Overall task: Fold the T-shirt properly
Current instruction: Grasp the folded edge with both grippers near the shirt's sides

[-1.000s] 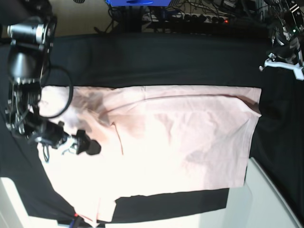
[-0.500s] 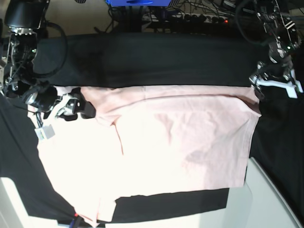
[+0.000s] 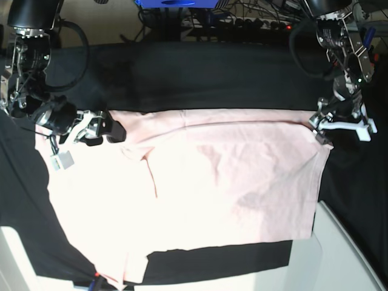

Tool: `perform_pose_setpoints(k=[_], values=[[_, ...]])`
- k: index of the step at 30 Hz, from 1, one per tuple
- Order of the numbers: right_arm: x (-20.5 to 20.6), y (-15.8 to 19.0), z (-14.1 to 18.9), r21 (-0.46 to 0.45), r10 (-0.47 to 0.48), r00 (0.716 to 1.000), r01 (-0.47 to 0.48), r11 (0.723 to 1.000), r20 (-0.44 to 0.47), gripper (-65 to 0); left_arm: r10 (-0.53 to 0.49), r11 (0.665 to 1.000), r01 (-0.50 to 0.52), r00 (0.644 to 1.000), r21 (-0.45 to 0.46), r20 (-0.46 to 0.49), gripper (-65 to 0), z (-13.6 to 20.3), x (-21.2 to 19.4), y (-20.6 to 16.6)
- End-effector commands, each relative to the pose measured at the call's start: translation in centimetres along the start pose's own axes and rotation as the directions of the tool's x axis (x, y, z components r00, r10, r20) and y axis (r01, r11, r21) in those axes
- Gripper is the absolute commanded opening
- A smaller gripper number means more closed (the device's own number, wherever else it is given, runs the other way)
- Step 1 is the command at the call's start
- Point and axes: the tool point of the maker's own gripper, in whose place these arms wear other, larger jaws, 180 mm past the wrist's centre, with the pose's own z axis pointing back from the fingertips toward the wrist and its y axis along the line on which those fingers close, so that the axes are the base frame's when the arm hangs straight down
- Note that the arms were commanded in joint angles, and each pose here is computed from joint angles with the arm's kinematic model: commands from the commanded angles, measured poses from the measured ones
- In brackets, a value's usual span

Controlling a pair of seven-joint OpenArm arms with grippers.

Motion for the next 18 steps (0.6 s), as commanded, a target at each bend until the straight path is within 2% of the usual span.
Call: perform_pose_setpoints(k=[1,4,12,14,16,18], values=[[1.7,0.4,0.4,0.017,0.022,0.998,-0.023,1.0,0.052,-19.7,-0.012,1.0,0.013,1.0,-0.024,0.023,-19.3,-0.1,0.7,-0.8],[1.7,0.4,0.4,0.017,0.022,0.998,-0.023,1.0,0.052,-19.7,-0.033,0.998,0.032,0.999,-0.062,-0.011,-19.3,-1.0,-0.4,-2.6],[1.7,0.4,0.4,0.018,0.021,0.998,-0.022,1.0,0.052,-19.7,-0.019,0.998,0.016,0.998,-0.053,-0.063,-20.3,-1.9,-2.2,-2.4],[1.7,0.4,0.4,0.018,0.021,0.998,-0.022,1.0,0.052,-19.7,-0.021,0.998,0.017,0.998,-0.053,-0.065,-27.2,-2.0,-2.2,-2.4],[1.7,0.5,0.3,0.019,0.02,0.998,-0.021,1.0,0.052,-19.7,-0.022,0.998,0.018,0.998,-0.054,-0.066,-39.3,-2.0,-2.2,-2.4],[1.7,0.5,0.3,0.019,0.02,0.998,-0.021,1.0,0.052,-19.7,-0.021,0.998,0.017,0.998,-0.059,-0.06,-48.4,-2.1,-1.9,-2.7]])
